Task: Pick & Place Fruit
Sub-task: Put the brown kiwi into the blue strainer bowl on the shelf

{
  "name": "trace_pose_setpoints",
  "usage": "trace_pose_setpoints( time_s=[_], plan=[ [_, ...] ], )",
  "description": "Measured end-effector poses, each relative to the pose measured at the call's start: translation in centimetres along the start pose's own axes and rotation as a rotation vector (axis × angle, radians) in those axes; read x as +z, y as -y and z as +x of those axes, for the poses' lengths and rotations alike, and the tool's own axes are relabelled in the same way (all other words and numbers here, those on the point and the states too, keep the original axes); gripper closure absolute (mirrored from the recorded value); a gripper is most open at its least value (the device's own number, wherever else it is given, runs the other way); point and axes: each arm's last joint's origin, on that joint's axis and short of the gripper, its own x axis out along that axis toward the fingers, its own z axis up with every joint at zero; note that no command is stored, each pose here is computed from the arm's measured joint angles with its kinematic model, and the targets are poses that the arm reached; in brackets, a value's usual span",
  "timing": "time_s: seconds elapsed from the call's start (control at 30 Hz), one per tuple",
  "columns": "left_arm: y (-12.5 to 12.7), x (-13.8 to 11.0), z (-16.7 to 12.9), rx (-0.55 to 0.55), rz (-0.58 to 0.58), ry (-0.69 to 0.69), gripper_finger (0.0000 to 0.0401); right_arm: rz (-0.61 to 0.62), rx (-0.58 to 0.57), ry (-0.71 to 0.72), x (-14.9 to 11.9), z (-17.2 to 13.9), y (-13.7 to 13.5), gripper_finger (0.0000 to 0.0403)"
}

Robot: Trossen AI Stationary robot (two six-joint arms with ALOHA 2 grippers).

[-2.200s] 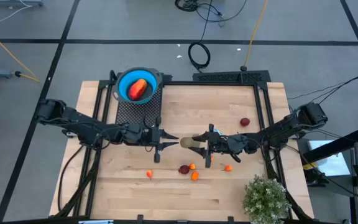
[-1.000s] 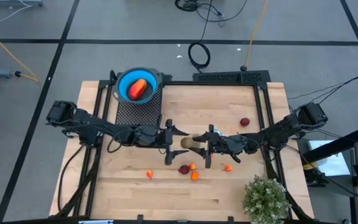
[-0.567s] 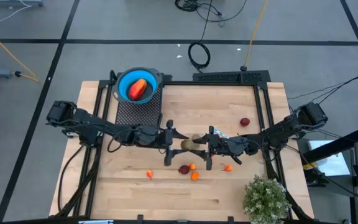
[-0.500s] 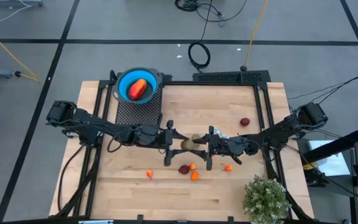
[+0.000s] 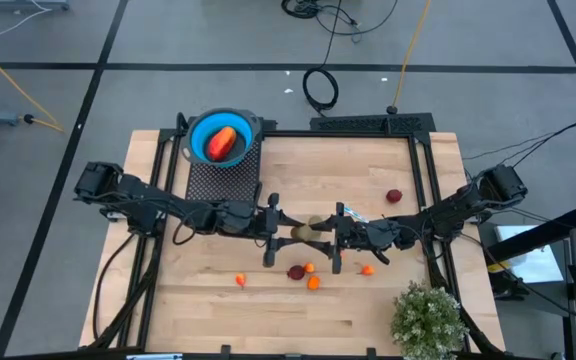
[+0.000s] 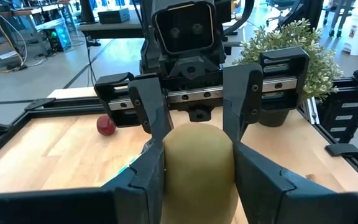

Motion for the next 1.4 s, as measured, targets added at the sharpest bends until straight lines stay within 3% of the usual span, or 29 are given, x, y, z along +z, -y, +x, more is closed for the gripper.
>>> trace_pose_setpoints(
  time_s=[0.37,0.8,0.97,1.13,1.4],
  plan=[
    [0.0,-0.1,0.0,-0.008,0.006,-0.004,0.0254,-0.026,-0.004,-0.026,-0.2,0.0,0.1,0.0224],
    [-0.1,-0.8,0.0,0.052,0.004,-0.078,0.0252,-0.123,-0.012,-0.094,-0.9,0.0,0.2,0.0144],
    [-0.5,-0.6,-0.8,0.151,0.019,-0.121,0.0251,-0.147,-0.022,-0.152,-1.5,-0.1,0.3,0.0127],
    [-0.9,0.7,-2.0,0.211,0.02,-0.101,0.025,-0.193,-0.025,-0.189,-1.8,-0.2,0.4,0.013],
    [-1.3,3.8,-4.7,0.216,-0.041,0.024,0.0249,-0.309,-0.022,-0.239,-2.3,-0.3,0.6,0.0173]
  ],
)
